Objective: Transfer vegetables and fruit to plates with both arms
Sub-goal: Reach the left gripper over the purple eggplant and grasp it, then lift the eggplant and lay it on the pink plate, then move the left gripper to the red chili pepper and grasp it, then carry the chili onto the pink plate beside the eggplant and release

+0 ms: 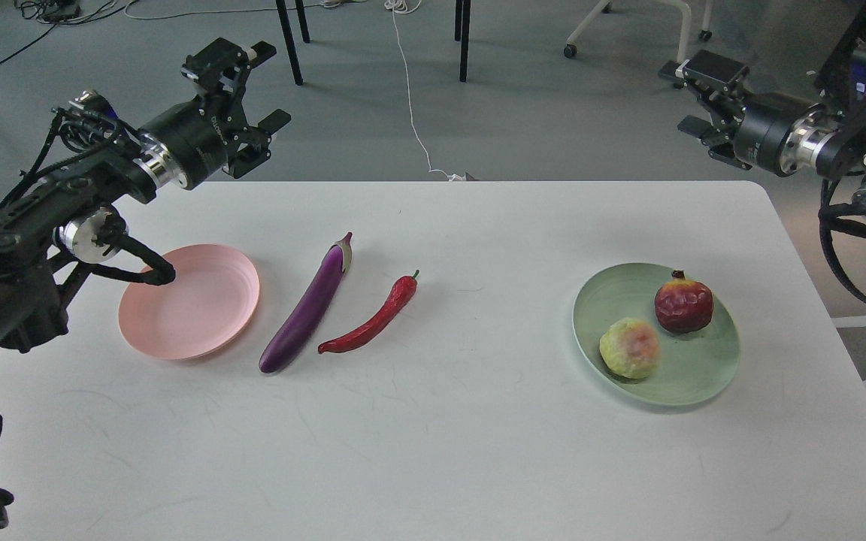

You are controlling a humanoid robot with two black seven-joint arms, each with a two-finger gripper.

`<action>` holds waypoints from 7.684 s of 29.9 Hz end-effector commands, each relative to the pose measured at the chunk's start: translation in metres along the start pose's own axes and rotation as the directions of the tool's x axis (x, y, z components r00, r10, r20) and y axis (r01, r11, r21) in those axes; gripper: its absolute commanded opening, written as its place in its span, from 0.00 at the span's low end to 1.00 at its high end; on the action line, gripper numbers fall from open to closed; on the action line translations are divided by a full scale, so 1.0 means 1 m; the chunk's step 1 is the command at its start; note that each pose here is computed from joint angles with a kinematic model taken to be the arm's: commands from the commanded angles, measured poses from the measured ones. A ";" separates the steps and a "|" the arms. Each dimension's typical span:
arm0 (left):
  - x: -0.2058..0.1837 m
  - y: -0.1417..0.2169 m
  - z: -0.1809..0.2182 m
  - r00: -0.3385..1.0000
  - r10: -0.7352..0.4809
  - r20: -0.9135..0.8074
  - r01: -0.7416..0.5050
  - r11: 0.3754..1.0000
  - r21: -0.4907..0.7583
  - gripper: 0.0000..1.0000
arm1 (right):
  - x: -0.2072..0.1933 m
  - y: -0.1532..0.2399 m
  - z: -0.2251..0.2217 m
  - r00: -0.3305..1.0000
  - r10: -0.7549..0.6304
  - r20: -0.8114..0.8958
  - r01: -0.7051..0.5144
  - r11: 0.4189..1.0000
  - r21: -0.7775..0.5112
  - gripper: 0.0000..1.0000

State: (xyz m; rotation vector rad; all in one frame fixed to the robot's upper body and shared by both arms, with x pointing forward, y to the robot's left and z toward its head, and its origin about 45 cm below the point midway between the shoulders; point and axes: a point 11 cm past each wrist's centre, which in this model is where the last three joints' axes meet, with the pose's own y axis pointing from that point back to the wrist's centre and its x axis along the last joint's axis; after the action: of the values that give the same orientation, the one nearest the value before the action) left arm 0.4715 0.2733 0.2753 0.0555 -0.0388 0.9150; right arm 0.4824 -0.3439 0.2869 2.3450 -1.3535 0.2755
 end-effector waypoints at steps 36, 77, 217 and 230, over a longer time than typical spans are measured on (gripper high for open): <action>-0.085 0.021 -0.152 0.097 -0.660 0.745 0.065 0.751 0.657 0.73 | 0.021 0.036 0.066 0.606 0.187 0.774 -0.425 0.898 0.116 0.99; 0.022 0.092 -0.068 0.330 -0.566 0.756 -0.091 0.778 0.622 0.13 | 0.025 0.041 0.075 0.596 0.219 0.772 -0.450 0.888 0.095 0.99; 0.049 0.157 -0.086 0.283 -0.637 0.717 -0.156 0.707 0.690 0.21 | 0.019 0.043 0.081 0.596 0.209 0.775 -0.435 0.896 0.092 0.99; 0.041 0.146 -0.094 0.312 -0.620 0.720 -0.134 0.722 0.679 0.56 | 0.024 0.048 0.083 0.597 0.222 0.771 -0.444 0.892 0.087 0.99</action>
State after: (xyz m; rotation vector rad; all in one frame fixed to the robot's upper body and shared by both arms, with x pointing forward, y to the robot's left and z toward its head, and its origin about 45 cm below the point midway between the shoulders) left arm 0.3782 0.4025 0.1836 1.2828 -0.8099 0.3521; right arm 0.4503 -0.4203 0.2338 2.5097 -2.2906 -0.5229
